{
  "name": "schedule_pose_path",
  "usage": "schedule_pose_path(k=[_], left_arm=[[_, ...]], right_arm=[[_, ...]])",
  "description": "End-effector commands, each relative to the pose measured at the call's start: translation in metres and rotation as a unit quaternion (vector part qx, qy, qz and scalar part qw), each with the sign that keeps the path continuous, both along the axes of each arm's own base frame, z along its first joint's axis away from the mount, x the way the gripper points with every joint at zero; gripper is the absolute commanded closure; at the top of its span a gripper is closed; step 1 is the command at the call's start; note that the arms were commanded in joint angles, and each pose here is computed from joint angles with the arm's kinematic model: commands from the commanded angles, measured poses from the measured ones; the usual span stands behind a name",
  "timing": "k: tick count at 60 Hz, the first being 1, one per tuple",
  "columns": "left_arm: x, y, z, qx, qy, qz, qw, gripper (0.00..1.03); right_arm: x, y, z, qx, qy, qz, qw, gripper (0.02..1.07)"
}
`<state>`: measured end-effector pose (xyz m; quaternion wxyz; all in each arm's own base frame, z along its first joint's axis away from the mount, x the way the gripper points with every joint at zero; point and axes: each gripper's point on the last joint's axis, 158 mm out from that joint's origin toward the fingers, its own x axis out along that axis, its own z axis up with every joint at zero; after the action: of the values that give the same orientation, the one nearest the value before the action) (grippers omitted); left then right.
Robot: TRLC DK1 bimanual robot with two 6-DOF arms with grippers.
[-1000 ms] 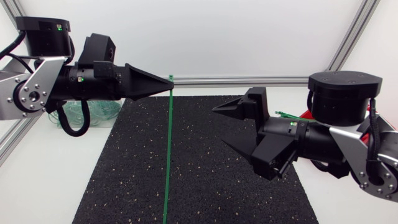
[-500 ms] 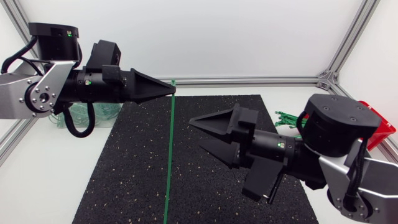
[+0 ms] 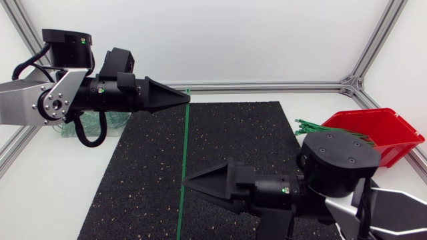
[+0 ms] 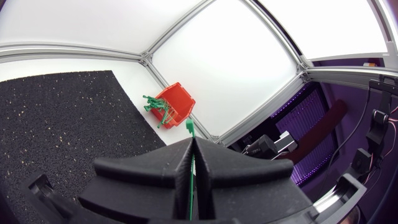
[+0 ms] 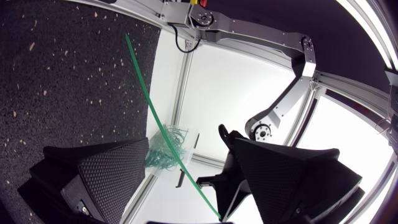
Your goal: Take a green cable tie from the red box, thread the tail through the head to close it, then place it in the transparent bin on the left.
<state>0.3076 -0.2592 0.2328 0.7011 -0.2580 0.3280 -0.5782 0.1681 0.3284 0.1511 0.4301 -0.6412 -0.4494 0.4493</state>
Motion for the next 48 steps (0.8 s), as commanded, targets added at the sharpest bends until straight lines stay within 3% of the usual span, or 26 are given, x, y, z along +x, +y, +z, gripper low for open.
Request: schedule_pose_path(k=[1,5,11,18,28,39,48], left_arm=[[0.007,0.004,0.005,-0.008,0.008,0.002,1.000,1.00],[0.010,0.008,0.006,-0.009,0.011,0.009,1.000,1.00],[0.013,0.011,0.005,-0.012,0.015,0.016,1.000,1.00],[0.015,0.011,0.006,-0.015,0.017,0.019,1.000,1.00],[0.019,0.012,0.006,-0.019,0.019,0.022,0.999,1.00],[0.022,0.012,0.006,-0.021,0.020,0.024,0.999,1.00],[0.022,0.012,0.007,-0.022,0.022,0.024,0.999,1.00]], right_arm=[[-0.012,0.003,-0.019,-0.018,0.004,0.024,1.000,0.12],[-0.018,0.006,-0.028,-0.028,0.014,0.039,0.999,0.16],[-0.029,0.011,-0.042,-0.042,0.028,0.059,0.997,0.30],[-0.034,0.018,-0.052,-0.051,0.035,0.070,0.996,0.31],[-0.045,0.022,-0.058,-0.054,0.037,0.088,0.994,0.57],[-0.050,0.024,-0.062,-0.059,0.036,0.091,0.993,0.76],[-0.046,0.025,-0.071,-0.068,0.039,0.083,0.993,0.81]])
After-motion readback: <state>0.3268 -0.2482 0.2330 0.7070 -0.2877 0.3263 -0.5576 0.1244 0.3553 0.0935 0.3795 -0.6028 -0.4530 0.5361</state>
